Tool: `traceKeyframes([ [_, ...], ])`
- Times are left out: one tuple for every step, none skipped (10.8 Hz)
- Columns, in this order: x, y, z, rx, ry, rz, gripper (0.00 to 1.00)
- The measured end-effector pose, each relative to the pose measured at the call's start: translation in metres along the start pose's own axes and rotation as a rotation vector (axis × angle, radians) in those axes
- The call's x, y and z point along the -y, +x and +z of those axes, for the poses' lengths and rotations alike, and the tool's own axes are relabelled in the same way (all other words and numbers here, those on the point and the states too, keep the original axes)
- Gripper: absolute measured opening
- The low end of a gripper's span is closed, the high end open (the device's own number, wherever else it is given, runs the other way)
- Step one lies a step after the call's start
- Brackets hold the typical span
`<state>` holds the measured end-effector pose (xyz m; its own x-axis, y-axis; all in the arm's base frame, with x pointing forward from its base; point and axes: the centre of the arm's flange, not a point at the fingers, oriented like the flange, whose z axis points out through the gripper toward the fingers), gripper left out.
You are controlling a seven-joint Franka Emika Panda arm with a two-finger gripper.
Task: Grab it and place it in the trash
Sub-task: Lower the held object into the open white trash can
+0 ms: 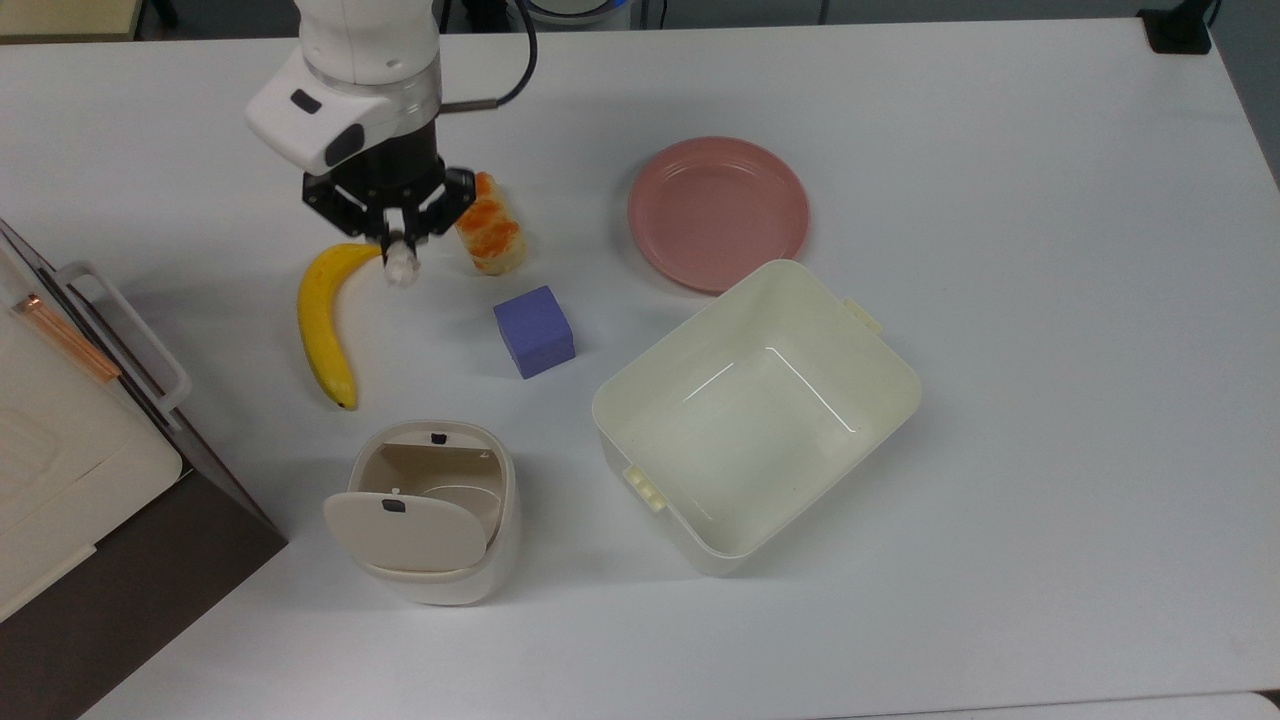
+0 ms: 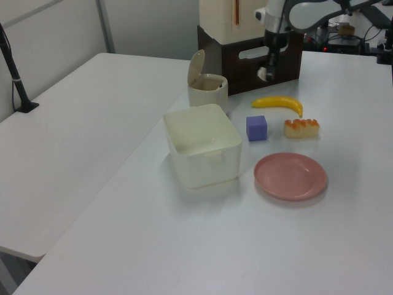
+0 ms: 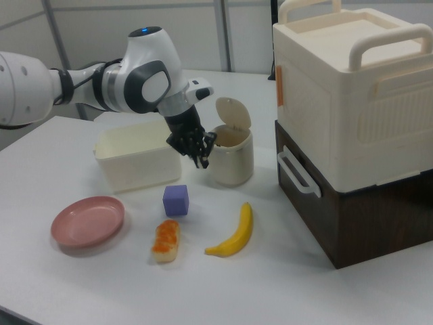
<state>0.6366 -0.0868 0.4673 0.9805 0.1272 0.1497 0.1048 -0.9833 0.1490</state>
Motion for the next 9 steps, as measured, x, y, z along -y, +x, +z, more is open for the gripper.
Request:
traceKeyframes([
  [0.000,0.012,0.007,-0.057,-0.007,0.047,0.16],
  [0.002,0.025,0.022,-0.116,-0.010,0.087,0.16],
  [0.005,0.036,0.039,-0.165,-0.007,0.119,0.16],
  [0.009,0.045,0.050,-0.198,-0.003,0.141,0.16],
  [0.012,0.053,0.051,-0.220,0.002,0.151,0.16],
  [0.016,0.061,0.043,-0.244,0.007,0.156,0.16],
  [0.019,0.068,0.031,-0.270,0.010,0.159,0.16],
  [0.019,0.074,0.017,-0.298,0.011,0.161,0.16],
  [0.018,0.080,0.003,-0.326,0.008,0.163,0.16],
])
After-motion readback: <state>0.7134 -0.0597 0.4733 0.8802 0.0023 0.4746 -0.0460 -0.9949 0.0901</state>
